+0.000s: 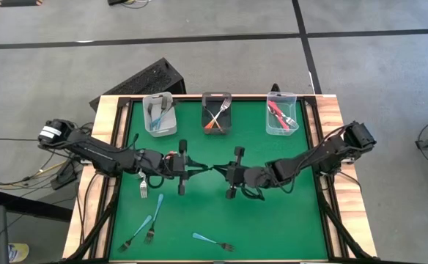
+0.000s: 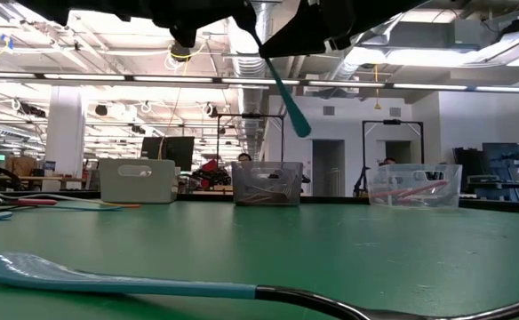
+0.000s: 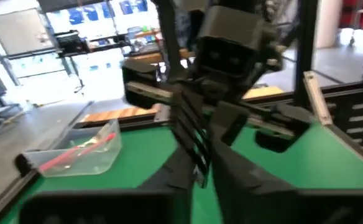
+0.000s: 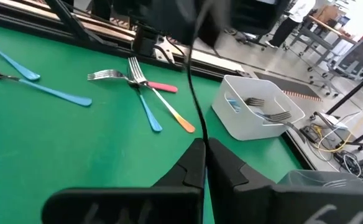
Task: Sort silverware by color (type)
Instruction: Put the blue fork into the white bin
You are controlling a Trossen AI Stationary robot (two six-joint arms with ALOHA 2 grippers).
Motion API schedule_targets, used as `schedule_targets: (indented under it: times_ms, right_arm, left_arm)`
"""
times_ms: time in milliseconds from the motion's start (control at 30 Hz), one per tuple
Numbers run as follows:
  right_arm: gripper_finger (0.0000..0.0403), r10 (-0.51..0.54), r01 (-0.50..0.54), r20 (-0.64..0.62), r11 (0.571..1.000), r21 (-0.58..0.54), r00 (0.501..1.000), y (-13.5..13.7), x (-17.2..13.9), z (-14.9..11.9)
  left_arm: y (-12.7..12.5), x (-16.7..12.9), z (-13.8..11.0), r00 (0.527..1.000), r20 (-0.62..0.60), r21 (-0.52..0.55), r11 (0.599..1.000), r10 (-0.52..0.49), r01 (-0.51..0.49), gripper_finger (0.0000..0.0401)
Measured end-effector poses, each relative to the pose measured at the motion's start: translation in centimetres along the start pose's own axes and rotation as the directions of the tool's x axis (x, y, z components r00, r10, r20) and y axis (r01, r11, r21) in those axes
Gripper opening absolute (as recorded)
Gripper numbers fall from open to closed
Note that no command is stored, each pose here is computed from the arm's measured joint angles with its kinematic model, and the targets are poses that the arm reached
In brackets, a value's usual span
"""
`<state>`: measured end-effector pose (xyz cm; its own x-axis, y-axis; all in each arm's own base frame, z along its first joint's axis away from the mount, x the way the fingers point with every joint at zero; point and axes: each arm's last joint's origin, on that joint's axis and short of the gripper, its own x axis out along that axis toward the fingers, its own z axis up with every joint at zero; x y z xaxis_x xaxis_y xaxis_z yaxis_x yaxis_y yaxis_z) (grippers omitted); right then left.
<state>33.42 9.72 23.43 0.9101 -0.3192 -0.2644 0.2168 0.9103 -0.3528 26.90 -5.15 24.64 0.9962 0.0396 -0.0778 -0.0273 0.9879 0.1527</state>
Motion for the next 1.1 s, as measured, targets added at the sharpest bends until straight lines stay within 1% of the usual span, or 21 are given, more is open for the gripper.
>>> schedule_targets:
  times_ms: [33,67,200,300,400,467,600,667,733,800,867,967,1100]
  right_arm:
    - [0.0029,0.008,-0.008,0.004,1.000,0.002,1.000,0.0,0.0,0.0]
    - [0.0034,0.008,-0.008,0.008,1.000,0.015,1.000,-0.1,0.0,0.1]
    - [0.0060,-0.014,0.015,-0.006,0.994,0.105,1.000,-0.6,0.4,-0.1]
    - [0.0078,-0.012,0.016,-0.028,0.985,0.173,1.000,-0.9,0.7,-0.4]
    - [0.0090,-0.025,0.041,-0.074,0.973,0.227,0.997,-1.5,1.0,-1.0]
    - [0.0095,-0.033,0.060,-0.116,0.969,0.239,0.993,-1.8,1.4,-1.6]
    - [0.0097,-0.034,0.082,-0.164,0.951,0.298,0.986,-2.4,1.9,-2.3]
    - [0.0097,-0.028,0.082,-0.169,0.943,0.322,0.985,-2.8,2.1,-2.4]
    - [0.0097,-0.030,0.087,-0.174,0.939,0.333,0.984,-3.1,2.3,-2.5]
    - [0.0097,-0.030,0.087,-0.167,0.934,0.345,0.986,-3.3,2.5,-2.4]
    - [0.0097,-0.031,0.088,-0.166,0.933,0.349,0.986,-3.5,2.6,-2.5]
    - [0.0097,-0.009,0.067,-0.164,0.934,0.352,0.986,-3.4,2.5,-2.4]
    - [0.0098,0.006,0.055,-0.174,0.937,0.345,0.985,-3.3,2.5,-2.6]
  left_arm:
    - [0.1,0.0,0.0,1.000,-0.002,-0.005,1.000,-0.003,0.003,0.0016]
    - [0.2,0.1,-0.1,1.000,-0.004,-0.006,1.000,0.000,0.000,0.0011]
    - [0.9,0.1,-0.2,0.999,-0.029,0.015,0.999,0.034,-0.033,0.0003]
    - [2.5,-0.6,0.1,0.989,-0.061,0.032,0.990,0.136,-0.134,0.0000]
    - [4.2,-2.0,1.4,0.959,-0.147,0.042,0.970,0.243,-0.239,0.0000]
    - [5.8,-3.2,2.6,0.912,-0.223,0.065,0.938,0.345,-0.339,0.0000]
    - [9.3,-5.7,5.8,0.776,-0.317,0.117,0.834,0.546,-0.539,0.0000]
    - [11.2,-6.8,7.0,0.703,-0.371,0.139,0.785,0.607,-0.604,0.0000]
    - [13.2,-7.7,7.5,0.631,-0.434,0.147,0.741,0.643,-0.655,0.0000]
    - [15.3,-8.3,7.6,0.582,-0.479,0.119,0.705,0.657,-0.699,0.0000]
    - [17.1,-8.7,6.7,0.553,-0.534,0.076,0.688,0.639,-0.722,0.0000]
    - [19.6,-8.8,4.4,0.527,-0.618,0.000,0.671,0.583,-0.742,0.0000]
    - [22.4,-8.6,1.6,0.483,-0.698,-0.078,0.614,0.529,-0.785,0.0000]
